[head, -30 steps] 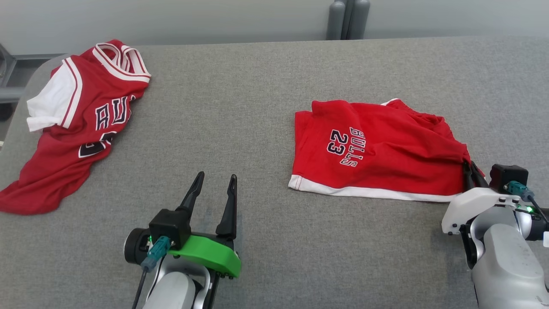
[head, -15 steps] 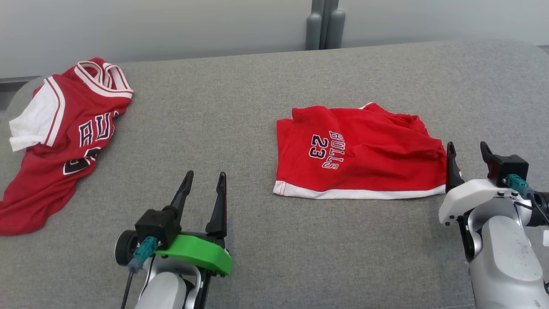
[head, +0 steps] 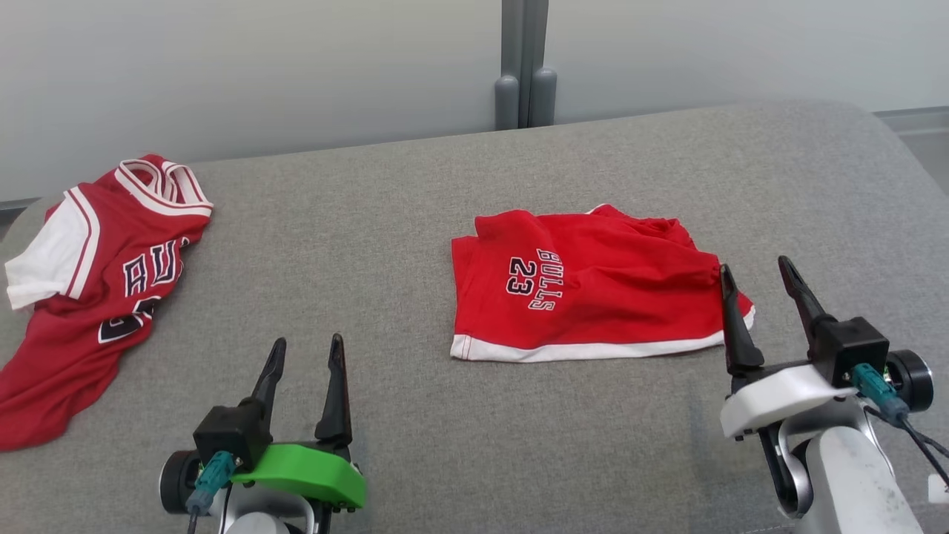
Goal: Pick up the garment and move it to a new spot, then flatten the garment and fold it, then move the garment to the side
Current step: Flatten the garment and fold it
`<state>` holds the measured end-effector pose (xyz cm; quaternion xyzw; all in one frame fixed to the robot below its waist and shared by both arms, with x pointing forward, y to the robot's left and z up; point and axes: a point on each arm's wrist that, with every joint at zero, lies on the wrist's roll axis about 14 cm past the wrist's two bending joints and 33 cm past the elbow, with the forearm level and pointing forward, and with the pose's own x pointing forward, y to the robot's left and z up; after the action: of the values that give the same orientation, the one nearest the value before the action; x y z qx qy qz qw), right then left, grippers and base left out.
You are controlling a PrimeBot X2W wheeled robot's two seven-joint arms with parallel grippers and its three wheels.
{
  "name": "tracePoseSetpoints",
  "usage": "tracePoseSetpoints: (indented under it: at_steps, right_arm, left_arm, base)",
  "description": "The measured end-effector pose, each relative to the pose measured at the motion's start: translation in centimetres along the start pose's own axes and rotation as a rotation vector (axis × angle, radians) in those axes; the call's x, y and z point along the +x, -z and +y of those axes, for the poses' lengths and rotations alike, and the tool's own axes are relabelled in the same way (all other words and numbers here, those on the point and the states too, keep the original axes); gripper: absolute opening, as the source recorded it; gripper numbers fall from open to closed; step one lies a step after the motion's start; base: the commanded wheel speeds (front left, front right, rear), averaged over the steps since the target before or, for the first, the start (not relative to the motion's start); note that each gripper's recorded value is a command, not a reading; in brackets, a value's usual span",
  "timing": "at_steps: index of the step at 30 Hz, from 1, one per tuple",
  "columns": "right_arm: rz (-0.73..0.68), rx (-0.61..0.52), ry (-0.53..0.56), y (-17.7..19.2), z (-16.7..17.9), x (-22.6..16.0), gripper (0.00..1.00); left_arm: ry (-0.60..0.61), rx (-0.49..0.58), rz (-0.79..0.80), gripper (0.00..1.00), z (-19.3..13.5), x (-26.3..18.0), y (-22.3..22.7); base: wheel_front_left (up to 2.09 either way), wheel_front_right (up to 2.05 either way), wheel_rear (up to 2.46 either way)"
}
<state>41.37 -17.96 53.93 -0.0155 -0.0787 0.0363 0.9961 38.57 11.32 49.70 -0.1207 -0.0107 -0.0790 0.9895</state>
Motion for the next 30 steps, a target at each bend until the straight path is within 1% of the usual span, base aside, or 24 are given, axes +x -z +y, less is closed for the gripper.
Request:
tracePoseSetpoints:
  at_steps: [1, 5, 12, 22, 30]
  right_arm:
    - [-0.022, 0.009, -0.011, -0.7, 0.5, -0.8, 1.00]
    - [-0.049, 0.025, -0.023, -1.5, 1.0, -2.2, 1.00]
    - [-0.038, 0.058, -0.051, -1.1, 2.2, -3.7, 1.00]
    - [-0.024, 0.086, -0.057, -0.7, 2.6, -4.7, 1.00]
    - [-0.034, 0.102, -0.057, -1.0, 2.7, -4.8, 1.00]
  left_arm:
    - [-0.014, 0.004, -0.007, 1.00, 0.3, -0.6, -0.2]
    - [-0.034, 0.014, -0.019, 1.00, 0.8, -1.6, -0.5]
    - [-0.078, 0.048, -0.020, 1.00, 2.1, -3.3, -0.5]
    - [-0.087, 0.057, -0.023, 1.00, 2.5, -4.2, -0.6]
    - [-0.083, 0.054, -0.013, 1.00, 2.5, -4.4, -0.3]
  base:
    - [0.00, 0.00, 0.00]
    - [0.00, 0.00, 0.00]
    - [0.00, 0.00, 0.00]
    - [0.00, 0.00, 0.00]
    - [0.00, 0.00, 0.00]
